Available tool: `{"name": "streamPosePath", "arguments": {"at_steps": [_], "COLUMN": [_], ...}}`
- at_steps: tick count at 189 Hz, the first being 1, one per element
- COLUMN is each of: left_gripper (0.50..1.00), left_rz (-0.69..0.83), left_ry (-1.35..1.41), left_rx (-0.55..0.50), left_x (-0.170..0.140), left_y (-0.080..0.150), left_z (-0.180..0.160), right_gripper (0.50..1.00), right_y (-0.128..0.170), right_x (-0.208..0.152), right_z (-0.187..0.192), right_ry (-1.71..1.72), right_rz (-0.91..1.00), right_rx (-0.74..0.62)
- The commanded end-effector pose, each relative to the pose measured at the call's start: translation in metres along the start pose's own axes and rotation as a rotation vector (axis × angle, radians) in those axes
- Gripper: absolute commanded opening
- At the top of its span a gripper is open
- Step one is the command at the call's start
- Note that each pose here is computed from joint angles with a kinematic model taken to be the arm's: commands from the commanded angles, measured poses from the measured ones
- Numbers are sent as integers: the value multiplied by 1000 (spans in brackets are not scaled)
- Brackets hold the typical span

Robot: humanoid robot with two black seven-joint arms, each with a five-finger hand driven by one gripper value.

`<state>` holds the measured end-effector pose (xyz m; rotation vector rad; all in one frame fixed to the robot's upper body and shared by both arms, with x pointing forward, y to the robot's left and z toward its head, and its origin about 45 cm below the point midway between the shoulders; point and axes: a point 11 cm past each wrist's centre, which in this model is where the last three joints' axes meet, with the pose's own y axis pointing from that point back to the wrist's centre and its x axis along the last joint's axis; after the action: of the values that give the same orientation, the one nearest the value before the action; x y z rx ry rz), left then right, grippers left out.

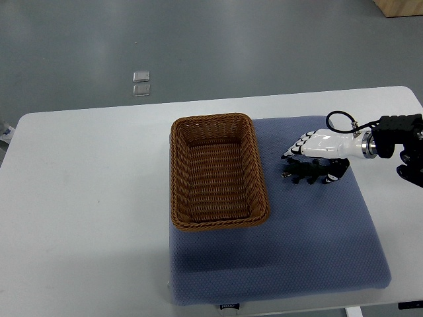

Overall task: Place crocodile in brown basket with right hand
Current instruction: 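Close the right hand fingers around the crocodile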

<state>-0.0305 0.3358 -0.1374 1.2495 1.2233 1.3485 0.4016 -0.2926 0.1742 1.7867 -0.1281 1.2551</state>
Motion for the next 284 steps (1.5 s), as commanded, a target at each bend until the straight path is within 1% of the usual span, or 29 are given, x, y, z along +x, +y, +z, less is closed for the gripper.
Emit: {"name": "streamPosePath", "arguments": {"at_steps": [1, 32, 40, 49, 64, 92, 112, 125, 134, 146, 153, 164, 167, 171, 182, 189, 196, 206, 213, 225, 250, 284], "left_gripper": [1000, 1000, 1000, 1000, 1000, 1000, 1000, 1000, 1000, 1000, 1000, 1000, 1000, 1000, 1000, 1000, 1000, 1000, 1000, 1000, 1000, 1000], "left_rz": [-1, 1, -1, 1, 1, -1, 1, -1, 1, -1, -1, 1, 1, 1, 1, -1, 1, 1, -1, 1, -1, 1], "left_ry": [0, 0, 0, 0, 0, 0, 0, 0, 0, 0, 0, 0, 0, 0, 0, 0, 0, 0, 0, 0, 0, 0], "left_rx": [0, 0, 0, 0, 0, 0, 0, 0, 0, 0, 0, 0, 0, 0, 0, 0, 0, 0, 0, 0, 0, 0], "left_x": [0, 0, 0, 0, 0, 0, 0, 0, 0, 0, 0, 0, 0, 0, 0, 0, 0, 0, 0, 0, 0, 0], "left_y": [0, 0, 0, 0, 0, 0, 0, 0, 0, 0, 0, 0, 0, 0, 0, 0, 0, 0, 0, 0, 0, 0], "left_z": [0, 0, 0, 0, 0, 0, 0, 0, 0, 0, 0, 0, 0, 0, 0, 0, 0, 0, 0, 0, 0, 0], "right_gripper": [928, 911, 895, 856, 836, 827, 799, 789, 760, 750, 721, 699, 682, 680, 648, 639, 613, 596, 570, 543, 527, 525], "right_y": [0, 0, 0, 1, 0, -2, -2, -3, -2, -2, -2, -3, -3, -3, -3, -3, -3, -3, -3, -3, -2, 2], "right_x": [1, 1, 0, 0, -3, -3, -4, -4, -3, -3, -3, -3, -3, -3, -4, -4, -3, -2, -2, -1, 2, 6], "right_z": [0, 1, 1, 1, 2, -1, -1, -2, -1, -1, -1, -2, -2, -2, -2, -2, -2, -2, -2, -2, 0, 3], "right_ry": [3, 3, 4, 4, 4, 6, 5, 5, 6, 6, 4, 4, 4, 4, 3, 3, 4, 4, 4, 3, 1, -7], "right_rz": [5, 6, 2, 0, -6, -9, -12, -11, -10, -10, -13, -13, -14, -14, -16, -16, -14, -13, -13, -9, -1, 15], "right_rx": [1, -2, -2, -3, -5, 2, 2, 4, 3, 3, 3, 5, 5, 5, 5, 5, 5, 4, 4, 6, 3, -5]}}
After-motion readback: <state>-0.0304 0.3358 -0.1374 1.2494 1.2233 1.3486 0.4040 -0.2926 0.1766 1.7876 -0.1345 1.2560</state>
